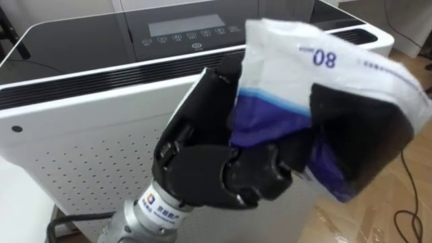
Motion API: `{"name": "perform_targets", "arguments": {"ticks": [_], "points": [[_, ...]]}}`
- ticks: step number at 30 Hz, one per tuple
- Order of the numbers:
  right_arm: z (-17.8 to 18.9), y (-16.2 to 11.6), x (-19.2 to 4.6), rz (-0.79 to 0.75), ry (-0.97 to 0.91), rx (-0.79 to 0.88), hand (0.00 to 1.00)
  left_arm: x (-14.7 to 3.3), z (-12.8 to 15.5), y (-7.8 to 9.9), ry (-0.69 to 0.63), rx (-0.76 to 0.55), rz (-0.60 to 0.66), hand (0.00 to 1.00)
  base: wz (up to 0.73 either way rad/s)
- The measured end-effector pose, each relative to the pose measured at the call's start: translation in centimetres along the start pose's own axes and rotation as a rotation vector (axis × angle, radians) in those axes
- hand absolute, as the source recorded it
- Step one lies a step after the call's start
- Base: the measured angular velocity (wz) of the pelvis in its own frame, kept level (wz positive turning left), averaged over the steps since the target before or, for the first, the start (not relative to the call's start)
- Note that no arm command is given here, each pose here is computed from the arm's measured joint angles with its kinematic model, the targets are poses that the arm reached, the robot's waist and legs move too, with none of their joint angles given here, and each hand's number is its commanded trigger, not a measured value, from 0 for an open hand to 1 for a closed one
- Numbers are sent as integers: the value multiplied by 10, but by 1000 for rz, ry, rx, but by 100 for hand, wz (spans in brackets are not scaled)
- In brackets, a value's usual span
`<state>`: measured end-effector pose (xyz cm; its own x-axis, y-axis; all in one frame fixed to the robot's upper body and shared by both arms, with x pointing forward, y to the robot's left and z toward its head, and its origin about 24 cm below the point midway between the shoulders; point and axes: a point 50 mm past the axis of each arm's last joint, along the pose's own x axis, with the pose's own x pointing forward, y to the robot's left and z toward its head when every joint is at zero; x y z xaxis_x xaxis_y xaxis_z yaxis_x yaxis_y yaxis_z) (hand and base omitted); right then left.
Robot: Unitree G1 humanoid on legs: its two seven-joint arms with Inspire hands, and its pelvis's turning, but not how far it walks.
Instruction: Pick garbage
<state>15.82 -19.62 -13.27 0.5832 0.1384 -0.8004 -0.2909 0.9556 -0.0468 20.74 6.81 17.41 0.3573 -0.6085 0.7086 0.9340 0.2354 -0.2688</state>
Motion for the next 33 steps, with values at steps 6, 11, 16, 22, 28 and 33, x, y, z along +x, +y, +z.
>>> {"name": "perform_targets", "arguments": {"ticks": [6, 11, 16, 22, 28, 33], "points": [[-2, 5, 1, 9, 28, -18, 100, 1, -4, -2, 13, -35, -23, 100, 0], [-3, 5, 1, 10, 30, -20, 100, -4, -7, 2, 90, 46, -11, 100, -2], [0, 4, 2, 11, 24, -14, 100, -22, -19, 17, 202, 91, 63, 100, -8], [10, -1, 4, -13, -5, 2, 100, -60, -46, 39, 388, 86, 238, 100, 6], [23, -6, 9, -33, -26, -6, 100, -74, -62, 50, 432, 55, 319, 100, 5], [37, -10, 11, -48, -57, -6, 100, -86, -72, 60, 479, 51, 380, 100, 1]]}}
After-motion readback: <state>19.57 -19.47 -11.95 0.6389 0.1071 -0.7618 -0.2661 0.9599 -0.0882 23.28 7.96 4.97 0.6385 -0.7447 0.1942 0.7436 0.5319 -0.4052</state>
